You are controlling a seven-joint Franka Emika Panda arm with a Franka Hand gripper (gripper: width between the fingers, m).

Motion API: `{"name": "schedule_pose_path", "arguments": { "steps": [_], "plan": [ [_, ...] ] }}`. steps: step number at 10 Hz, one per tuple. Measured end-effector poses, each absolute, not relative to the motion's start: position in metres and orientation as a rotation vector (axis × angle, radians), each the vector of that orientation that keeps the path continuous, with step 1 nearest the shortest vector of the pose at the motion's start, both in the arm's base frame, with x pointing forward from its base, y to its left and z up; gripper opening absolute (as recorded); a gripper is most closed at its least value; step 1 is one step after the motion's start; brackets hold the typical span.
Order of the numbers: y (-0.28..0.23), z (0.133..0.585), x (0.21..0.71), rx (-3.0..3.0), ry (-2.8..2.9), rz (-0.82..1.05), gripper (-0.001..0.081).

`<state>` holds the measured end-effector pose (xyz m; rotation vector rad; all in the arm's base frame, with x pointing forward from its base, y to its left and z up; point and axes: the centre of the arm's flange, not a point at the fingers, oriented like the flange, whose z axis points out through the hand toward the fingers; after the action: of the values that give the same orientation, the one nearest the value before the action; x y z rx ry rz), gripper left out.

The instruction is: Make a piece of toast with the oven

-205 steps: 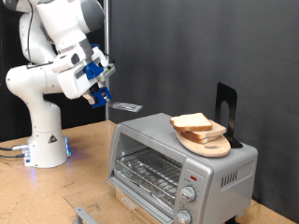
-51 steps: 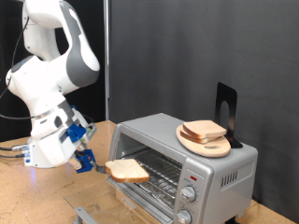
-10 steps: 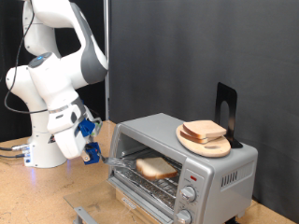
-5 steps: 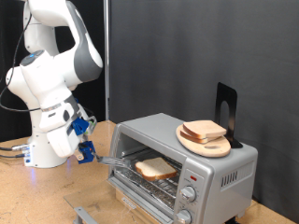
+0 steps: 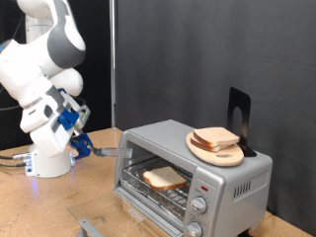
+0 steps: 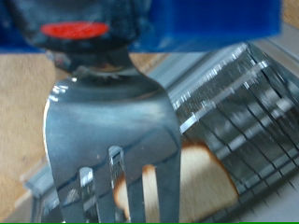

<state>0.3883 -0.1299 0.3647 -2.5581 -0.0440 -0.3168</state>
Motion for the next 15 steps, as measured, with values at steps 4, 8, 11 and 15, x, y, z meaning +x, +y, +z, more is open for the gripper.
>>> {"name": "schedule_pose_path", "arguments": {
  "steps": [4,8,11,15],
  "plan": [
    [-0.117,0.413,0.388,-2.512,-0.061,-0.333,0.0491],
    [-0.096,0.402,0.387,-2.431,-0.058,-0.339,0.0491],
    [-0.045,0.400,0.383,-2.386,-0.090,-0.346,0.0491],
    [0.016,0.403,0.375,-2.401,-0.089,-0.370,0.0491]
  ]
}}
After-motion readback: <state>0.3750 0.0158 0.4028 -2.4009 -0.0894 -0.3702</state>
